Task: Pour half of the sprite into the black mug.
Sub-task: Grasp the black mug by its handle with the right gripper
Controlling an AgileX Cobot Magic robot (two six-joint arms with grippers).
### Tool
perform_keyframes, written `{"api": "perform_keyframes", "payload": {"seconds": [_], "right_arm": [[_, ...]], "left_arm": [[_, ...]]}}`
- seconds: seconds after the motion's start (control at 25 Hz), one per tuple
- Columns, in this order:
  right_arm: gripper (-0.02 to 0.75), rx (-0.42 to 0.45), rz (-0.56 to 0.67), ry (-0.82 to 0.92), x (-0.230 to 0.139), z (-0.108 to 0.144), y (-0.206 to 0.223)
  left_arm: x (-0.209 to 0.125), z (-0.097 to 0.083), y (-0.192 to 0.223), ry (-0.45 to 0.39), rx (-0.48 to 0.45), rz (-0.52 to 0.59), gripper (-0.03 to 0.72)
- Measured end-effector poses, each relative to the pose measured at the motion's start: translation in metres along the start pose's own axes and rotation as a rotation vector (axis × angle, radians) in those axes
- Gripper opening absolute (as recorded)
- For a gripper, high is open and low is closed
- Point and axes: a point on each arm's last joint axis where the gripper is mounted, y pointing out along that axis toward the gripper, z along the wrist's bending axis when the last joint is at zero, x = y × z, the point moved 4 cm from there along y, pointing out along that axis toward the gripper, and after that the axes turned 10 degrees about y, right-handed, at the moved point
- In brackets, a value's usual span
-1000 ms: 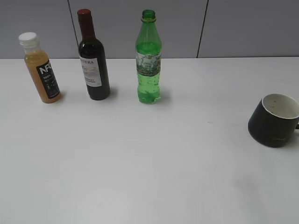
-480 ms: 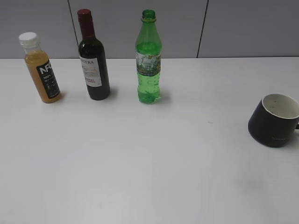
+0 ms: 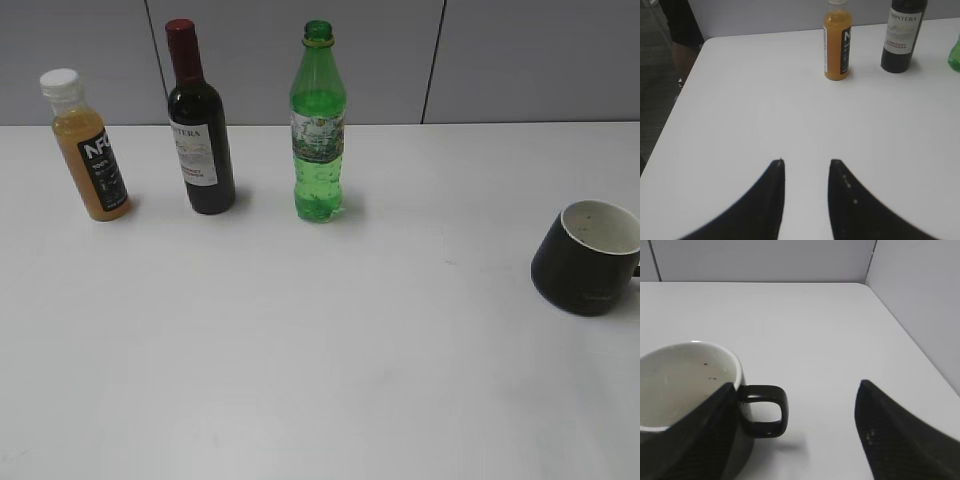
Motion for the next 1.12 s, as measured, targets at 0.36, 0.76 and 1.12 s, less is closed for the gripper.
{"api": "perform_keyframes", "payload": {"seconds": [0.36,0.76,1.12], "right_arm": [[0.540,0.027,0.067,0.009,-0.018,-0.006,0.007],[0.531,0.094,0.110,0.032,-0.030,-0.015,0.026],[0.530,0.082,0.172,0.037,-0.047,-0.019,0.031]], "left_arm": [[0.000,0.000,0.000,0.000,0.000,0.000,0.237],[0.000,0.000,0.000,0.000,0.000,0.000,0.237],[0.000,0.000,0.000,0.000,0.000,0.000,0.237]]}}
